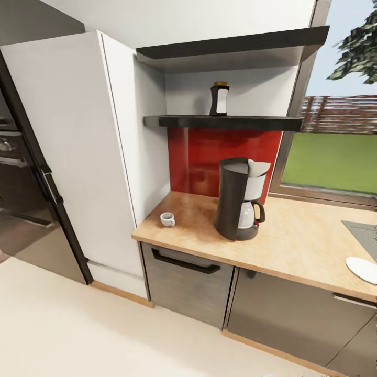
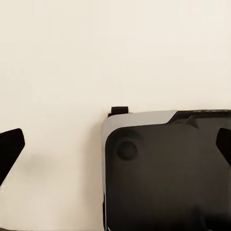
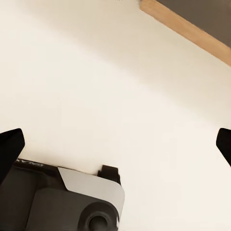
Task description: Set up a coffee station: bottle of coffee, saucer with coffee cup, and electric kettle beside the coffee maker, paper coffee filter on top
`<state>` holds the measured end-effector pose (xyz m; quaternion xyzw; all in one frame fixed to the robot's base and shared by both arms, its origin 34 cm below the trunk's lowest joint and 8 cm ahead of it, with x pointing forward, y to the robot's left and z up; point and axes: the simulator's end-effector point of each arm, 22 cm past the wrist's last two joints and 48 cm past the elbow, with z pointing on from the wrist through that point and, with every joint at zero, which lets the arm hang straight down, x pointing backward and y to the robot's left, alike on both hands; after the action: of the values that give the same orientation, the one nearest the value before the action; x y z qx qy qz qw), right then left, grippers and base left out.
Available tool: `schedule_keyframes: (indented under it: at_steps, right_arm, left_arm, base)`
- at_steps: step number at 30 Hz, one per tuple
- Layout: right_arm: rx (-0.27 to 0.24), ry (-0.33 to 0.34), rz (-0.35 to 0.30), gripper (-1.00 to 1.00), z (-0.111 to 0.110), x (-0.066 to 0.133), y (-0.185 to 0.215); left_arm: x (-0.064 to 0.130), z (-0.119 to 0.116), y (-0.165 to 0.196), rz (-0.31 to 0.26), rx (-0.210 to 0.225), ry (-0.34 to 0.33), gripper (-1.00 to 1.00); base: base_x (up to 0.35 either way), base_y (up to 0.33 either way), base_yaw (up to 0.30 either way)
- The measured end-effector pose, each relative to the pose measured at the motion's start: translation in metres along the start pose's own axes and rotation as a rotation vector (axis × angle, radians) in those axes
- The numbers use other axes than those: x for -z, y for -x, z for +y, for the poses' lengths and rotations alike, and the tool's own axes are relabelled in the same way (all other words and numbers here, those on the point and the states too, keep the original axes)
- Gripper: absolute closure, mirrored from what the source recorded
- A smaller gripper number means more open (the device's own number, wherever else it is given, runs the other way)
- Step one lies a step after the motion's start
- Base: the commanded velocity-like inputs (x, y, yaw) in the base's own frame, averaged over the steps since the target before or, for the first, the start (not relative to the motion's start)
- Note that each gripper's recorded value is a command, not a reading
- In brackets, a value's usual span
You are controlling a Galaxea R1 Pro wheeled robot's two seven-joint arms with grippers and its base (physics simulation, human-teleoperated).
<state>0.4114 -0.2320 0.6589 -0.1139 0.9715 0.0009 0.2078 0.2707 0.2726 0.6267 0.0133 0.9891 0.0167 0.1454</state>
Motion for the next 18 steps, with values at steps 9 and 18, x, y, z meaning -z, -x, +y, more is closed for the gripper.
schedule_keyframes:
  at_steps: [9,18]
  right_arm:
    - [0.0,0.0,0.0,-1.0,0.0,0.0001,-0.0002]
    - [0.0,0.0,0.001,-1.0,0.0001,0.0,-0.0006]
  left_arm:
    - [0.0,0.0,0.0002,-0.001,-0.001,0.0,-1.0]
    - [0.0,0.0007,0.0005,-0.002,0.004,0.001,-1.0]
  base:
    - [0.227,0.278,-0.3]
    - [0.213,0.267,-0.3]
